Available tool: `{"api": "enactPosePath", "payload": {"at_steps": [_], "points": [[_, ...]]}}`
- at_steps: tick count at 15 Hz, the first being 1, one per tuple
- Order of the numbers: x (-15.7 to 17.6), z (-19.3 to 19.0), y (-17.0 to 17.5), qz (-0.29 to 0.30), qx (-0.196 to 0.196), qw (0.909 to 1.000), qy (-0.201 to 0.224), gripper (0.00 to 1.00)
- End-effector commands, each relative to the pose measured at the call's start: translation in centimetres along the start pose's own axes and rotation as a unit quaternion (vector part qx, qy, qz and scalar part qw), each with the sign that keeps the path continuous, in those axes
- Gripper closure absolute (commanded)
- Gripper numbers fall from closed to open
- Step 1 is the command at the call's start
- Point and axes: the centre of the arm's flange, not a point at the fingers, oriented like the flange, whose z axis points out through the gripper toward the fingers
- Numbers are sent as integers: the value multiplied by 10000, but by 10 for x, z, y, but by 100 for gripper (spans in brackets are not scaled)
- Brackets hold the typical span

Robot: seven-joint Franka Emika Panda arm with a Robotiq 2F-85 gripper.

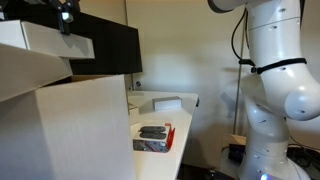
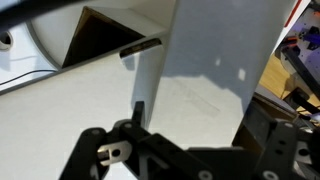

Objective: Pick up the two box and put them on the table

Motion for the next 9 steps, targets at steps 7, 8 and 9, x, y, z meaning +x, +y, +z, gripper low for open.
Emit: {"api": "enactPosePath", "payload": {"at_steps": [7,8,9], "points": [[12,5,13,-14,-20,9999,-136,0],[12,7,14,-16,-4,9998,-179,0],[14,11,14,-17,29,9997,-225,25]]}}
